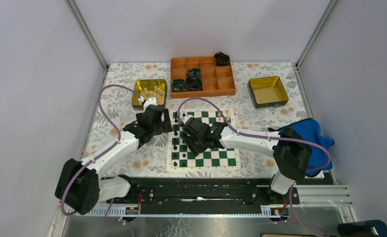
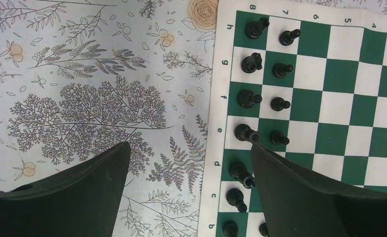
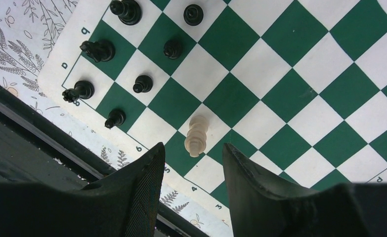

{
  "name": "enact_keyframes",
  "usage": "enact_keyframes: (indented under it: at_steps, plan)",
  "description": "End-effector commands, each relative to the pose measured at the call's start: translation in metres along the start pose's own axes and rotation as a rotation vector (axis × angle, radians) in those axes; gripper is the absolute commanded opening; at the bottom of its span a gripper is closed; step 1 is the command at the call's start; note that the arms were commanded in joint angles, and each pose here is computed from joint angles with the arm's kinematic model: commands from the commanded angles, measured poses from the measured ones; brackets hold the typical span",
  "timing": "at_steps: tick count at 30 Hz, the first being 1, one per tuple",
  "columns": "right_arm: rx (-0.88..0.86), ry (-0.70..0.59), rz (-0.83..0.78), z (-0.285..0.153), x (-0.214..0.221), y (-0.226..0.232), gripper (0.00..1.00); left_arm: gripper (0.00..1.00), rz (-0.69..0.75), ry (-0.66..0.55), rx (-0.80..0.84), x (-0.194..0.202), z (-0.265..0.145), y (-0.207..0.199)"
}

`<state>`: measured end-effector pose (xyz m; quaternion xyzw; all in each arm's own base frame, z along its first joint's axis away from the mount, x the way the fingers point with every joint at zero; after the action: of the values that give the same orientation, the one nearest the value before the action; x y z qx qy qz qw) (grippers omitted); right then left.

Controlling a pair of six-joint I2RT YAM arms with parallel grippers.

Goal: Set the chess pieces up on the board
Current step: Pick up the chess piece from the chessboard.

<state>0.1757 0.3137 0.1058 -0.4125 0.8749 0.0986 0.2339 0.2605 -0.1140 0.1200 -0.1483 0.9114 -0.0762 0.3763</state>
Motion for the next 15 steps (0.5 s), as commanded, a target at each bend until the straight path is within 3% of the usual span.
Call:
enact_keyframes:
  at_steps: [1,15]
  plan:
    - [-0.012,-0.015,0.009,0.004,0.000,0.007,0.53,0.99,-0.007,-0.048,0.023,-0.012,-0.004,-0.008]
    - [-0.004,0.006,-0.007,0.019,0.003,0.006,0.48,0.99,-0.001,-0.047,0.029,-0.011,-0.005,-0.009]
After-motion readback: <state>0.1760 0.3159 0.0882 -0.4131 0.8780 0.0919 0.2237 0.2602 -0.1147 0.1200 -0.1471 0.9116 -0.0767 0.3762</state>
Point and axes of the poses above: each gripper's point midway between its finger pads, its own z axis out along the fingers, its own y axis along the line the jaws close on, x = y × z, the point moved 4 cm from there along -z, back along the fingers, and after that the axes turned 9 degrees about -z, right-handed, at the moved point
